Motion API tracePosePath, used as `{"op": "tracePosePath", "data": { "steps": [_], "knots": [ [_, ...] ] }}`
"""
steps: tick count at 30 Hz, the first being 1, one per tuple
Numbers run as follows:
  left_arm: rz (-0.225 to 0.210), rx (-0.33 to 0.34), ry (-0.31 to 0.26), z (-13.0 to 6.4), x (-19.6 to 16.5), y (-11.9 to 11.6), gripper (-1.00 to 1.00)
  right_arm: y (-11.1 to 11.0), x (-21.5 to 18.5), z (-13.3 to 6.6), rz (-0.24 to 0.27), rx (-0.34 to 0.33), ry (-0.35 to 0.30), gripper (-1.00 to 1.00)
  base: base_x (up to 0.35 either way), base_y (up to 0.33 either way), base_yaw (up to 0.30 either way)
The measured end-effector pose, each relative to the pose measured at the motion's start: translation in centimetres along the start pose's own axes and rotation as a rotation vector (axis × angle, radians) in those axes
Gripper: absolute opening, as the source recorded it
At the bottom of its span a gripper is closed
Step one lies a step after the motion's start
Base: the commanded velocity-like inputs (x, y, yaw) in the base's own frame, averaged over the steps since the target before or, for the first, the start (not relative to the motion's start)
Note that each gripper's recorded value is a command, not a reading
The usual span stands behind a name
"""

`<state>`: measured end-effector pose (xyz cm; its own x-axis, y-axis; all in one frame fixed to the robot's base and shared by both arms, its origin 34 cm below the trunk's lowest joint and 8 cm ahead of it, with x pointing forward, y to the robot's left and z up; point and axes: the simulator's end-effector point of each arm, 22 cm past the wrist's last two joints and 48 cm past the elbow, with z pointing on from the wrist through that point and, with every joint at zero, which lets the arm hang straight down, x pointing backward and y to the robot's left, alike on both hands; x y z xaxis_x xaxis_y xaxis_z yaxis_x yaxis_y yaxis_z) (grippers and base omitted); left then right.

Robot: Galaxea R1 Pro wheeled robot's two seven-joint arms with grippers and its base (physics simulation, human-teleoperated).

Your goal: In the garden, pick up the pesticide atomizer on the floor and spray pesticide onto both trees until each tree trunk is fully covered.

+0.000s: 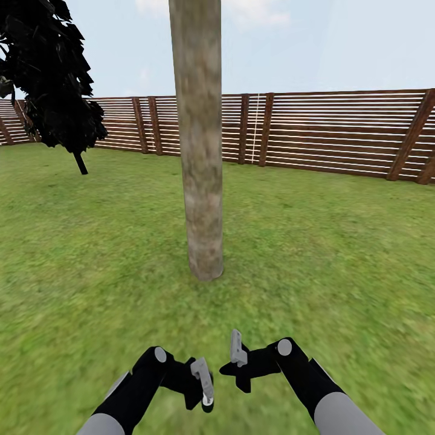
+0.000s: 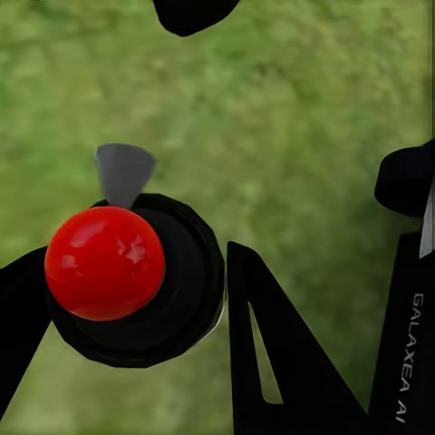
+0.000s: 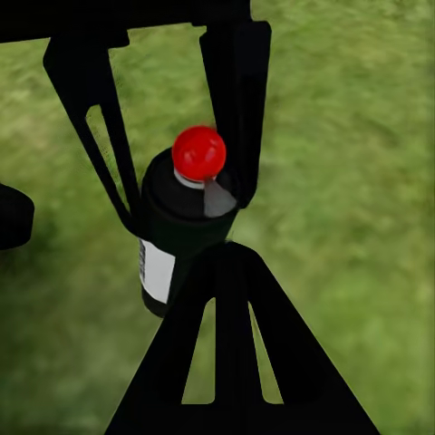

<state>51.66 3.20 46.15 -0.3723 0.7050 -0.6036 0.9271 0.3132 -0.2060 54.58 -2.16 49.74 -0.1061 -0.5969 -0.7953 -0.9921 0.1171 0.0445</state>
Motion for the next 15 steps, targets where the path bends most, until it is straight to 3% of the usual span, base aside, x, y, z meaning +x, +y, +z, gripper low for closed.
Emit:
{"op": "tracePosePath", "data": {
  "steps": [15],
  "knots": [
    [0.008, 0.021, -0.03, 0.9, -2.1, -1.1, -1.0, 0.0, 0.0, 0.0, 0.0, -0.001, 0.001, -1.0, 0.0, 0.0, 0.0]
  ]
}}
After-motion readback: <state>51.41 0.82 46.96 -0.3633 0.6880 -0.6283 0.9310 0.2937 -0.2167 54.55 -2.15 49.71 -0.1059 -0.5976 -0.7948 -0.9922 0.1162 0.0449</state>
